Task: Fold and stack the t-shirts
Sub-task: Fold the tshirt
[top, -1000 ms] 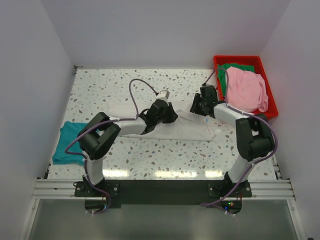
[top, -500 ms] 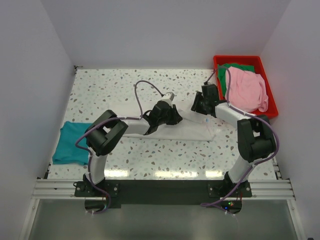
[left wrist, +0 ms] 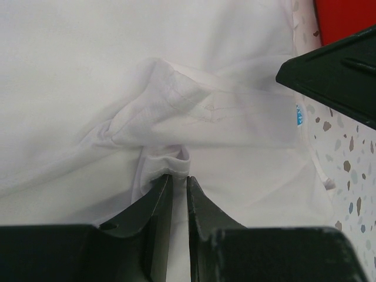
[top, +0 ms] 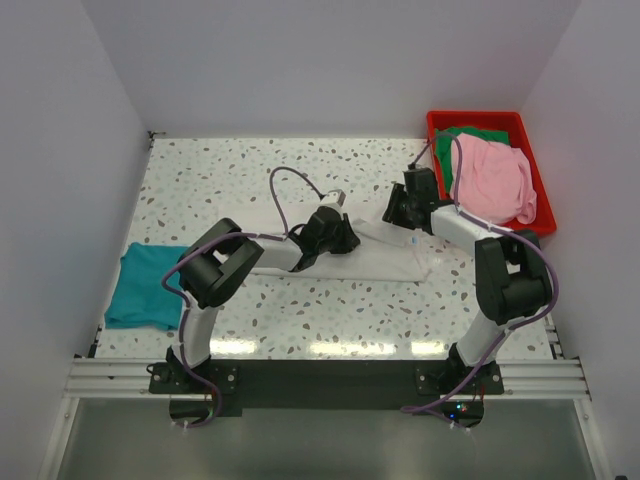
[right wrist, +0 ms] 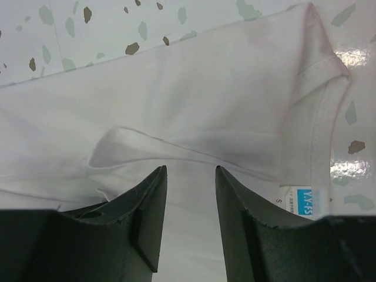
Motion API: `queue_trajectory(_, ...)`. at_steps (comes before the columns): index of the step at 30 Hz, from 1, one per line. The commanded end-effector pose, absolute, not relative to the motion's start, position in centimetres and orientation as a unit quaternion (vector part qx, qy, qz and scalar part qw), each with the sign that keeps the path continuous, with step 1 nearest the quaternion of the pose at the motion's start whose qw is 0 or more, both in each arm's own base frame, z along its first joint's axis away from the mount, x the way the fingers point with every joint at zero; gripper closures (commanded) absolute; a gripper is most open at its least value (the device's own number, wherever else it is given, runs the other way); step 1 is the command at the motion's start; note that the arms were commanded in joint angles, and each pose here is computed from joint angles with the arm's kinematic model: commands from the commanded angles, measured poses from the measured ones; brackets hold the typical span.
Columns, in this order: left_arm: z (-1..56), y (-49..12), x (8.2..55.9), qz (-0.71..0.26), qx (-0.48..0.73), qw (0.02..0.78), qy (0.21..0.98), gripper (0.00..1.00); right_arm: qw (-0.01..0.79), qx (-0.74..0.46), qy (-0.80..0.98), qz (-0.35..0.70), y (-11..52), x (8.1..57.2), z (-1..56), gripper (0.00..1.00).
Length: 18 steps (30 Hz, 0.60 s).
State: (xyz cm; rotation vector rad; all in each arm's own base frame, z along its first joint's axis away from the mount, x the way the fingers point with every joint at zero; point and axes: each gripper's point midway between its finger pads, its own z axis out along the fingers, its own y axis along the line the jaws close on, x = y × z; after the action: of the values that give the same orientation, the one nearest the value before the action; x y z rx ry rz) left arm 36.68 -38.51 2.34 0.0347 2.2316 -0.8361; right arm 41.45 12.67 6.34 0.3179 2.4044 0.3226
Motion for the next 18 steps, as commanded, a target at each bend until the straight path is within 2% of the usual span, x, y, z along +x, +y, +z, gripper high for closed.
queue_trajectory(1, 4.0, -38.7, 37.5, -0.330, 0.002, 0.393, 0.858, 0.79, 0.393, 0.105, 0.901, 0.153, 13.4, 43.4, 11.0, 0.57)
queue_trajectory(18, 7.7, -40.9, 38.6, -0.382, 0.020, 0.422, 0.822, 0.79, 0.392, 0.076, 0.900, 0.173, 14.7, 44.3, 11.6, 0.57)
